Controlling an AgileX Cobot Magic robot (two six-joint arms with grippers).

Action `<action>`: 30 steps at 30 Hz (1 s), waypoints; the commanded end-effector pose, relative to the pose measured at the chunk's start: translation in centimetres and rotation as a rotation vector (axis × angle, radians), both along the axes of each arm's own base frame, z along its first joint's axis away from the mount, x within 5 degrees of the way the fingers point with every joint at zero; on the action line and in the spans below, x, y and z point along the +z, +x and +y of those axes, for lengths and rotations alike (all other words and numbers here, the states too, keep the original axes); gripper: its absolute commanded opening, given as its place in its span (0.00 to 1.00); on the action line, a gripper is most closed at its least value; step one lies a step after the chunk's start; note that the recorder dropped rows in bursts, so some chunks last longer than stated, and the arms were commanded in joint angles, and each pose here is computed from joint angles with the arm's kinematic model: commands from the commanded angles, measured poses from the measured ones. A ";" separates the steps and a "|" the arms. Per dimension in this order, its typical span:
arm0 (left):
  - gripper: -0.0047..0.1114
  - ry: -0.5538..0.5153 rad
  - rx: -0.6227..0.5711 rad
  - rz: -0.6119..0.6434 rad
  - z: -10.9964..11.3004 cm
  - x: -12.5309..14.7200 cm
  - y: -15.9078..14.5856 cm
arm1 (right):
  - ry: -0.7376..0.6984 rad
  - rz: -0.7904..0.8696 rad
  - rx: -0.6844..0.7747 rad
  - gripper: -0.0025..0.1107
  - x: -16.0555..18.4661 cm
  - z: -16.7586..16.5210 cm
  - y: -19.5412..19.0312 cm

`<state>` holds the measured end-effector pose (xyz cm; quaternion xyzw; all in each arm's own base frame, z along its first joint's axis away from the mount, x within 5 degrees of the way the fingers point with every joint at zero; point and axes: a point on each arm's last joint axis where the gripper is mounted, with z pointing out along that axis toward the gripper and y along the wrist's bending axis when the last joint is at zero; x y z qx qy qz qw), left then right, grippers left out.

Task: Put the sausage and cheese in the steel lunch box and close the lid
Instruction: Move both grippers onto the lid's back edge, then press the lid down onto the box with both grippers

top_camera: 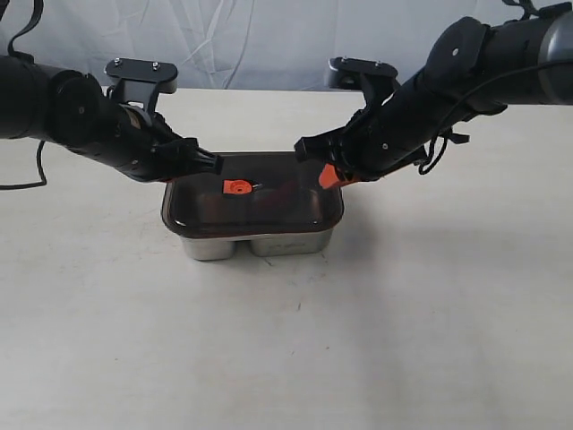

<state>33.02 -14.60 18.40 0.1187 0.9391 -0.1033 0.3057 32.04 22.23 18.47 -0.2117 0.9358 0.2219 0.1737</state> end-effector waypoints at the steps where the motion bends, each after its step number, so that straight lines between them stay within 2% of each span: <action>1: 0.04 -0.011 0.006 -0.006 -0.2 -0.2 0.3 | -0.025 0.037 0.019 0.02 -1.5 0.2 0.1; 11: 0.04 0.022 0.006 0.069 -0.3 -3.1 0.5 | -0.052 0.088 0.019 0.02 -3.7 0.3 0.2; 25: 0.04 0.014 0.011 0.062 -0.4 -3.1 0.6 | -0.068 0.113 0.034 0.02 -4.2 0.2 0.0; 30: 0.04 0.020 -0.014 0.012 -0.4 -2.5 0.8 | -0.074 0.078 0.049 0.02 -3.3 0.1 0.0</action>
